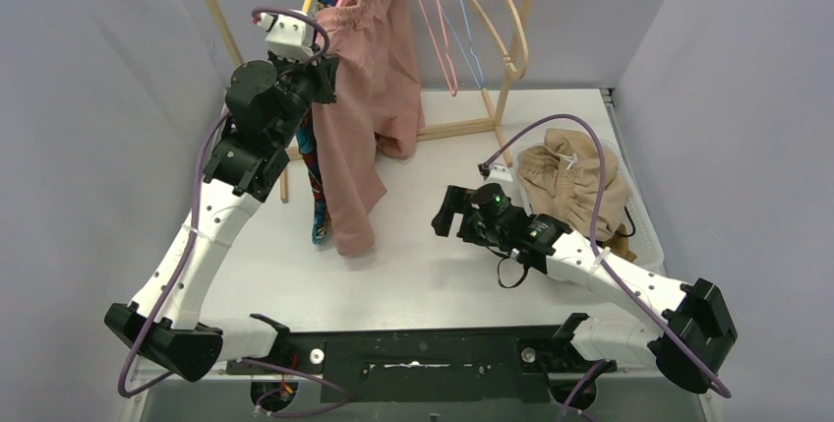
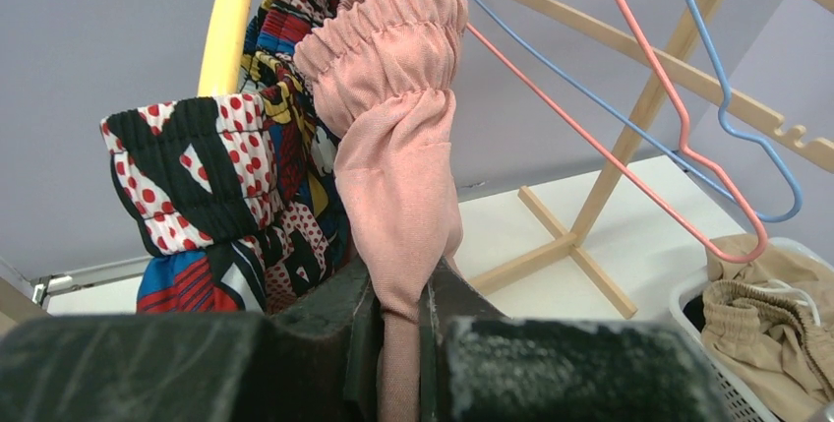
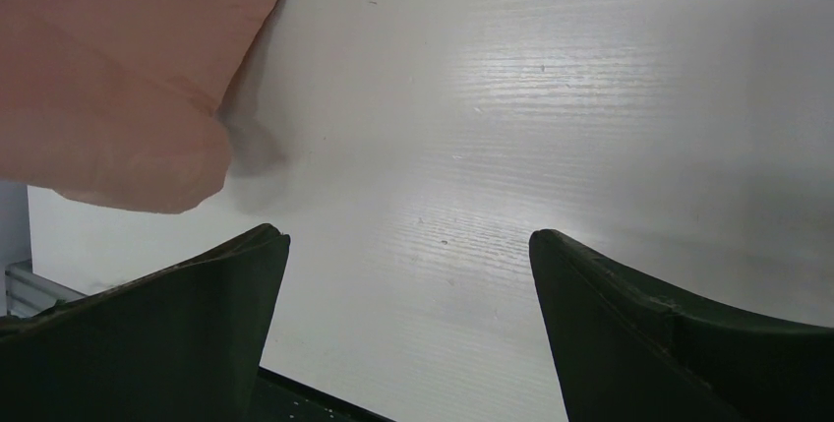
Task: Remove the shorts from the hanger
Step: Pick up the hanger from the clothes rod.
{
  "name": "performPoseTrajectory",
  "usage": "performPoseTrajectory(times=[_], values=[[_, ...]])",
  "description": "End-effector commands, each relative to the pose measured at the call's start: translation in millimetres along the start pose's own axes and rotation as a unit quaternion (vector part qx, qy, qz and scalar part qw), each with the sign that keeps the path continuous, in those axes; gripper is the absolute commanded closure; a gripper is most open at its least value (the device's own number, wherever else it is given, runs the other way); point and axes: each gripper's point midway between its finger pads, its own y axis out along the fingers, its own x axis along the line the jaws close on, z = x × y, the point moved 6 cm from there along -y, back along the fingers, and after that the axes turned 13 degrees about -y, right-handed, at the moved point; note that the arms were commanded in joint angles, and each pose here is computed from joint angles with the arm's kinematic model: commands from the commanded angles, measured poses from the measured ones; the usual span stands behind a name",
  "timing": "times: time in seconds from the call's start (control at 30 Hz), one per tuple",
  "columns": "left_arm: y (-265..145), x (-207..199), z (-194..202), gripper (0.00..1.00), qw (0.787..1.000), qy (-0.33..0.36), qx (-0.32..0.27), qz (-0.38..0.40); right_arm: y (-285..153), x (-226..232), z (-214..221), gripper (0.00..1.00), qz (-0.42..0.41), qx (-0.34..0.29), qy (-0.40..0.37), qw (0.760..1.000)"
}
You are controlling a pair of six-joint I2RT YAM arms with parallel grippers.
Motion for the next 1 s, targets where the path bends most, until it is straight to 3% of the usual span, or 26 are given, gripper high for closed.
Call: performPoseTrajectory(times=[0.0,0.23,0.37,0.57,0.97], values=[[-14,-17,-53,1.00,0.992,-0.009,-0.118,0.038,-5,14,-18,0.00,-0.016,-0.025,0.007,1.000],[-30,-22,-62,1.00,0.988,-0.016,-0.143,0.059,-3,16,-19,0.01,-0.019,-0.024,0.005,1.000],[-44,-25,-50,1.00,0.988,-0.025,-0.125,0.089,-2,16,-18,0.01,-0.017,-0.022,0.003,1.000],[-76,-16,2,1.00,0.990,-0.043,-0.070,0.118,-8,10,-22,0.02,0.006,-0.043,0.005,0.999],[-167,-1,115,1.00,0.973,-0.054,0.091,0.204,-47,1,-34,0.02,-0.058,-0.184,0.027,0.981]])
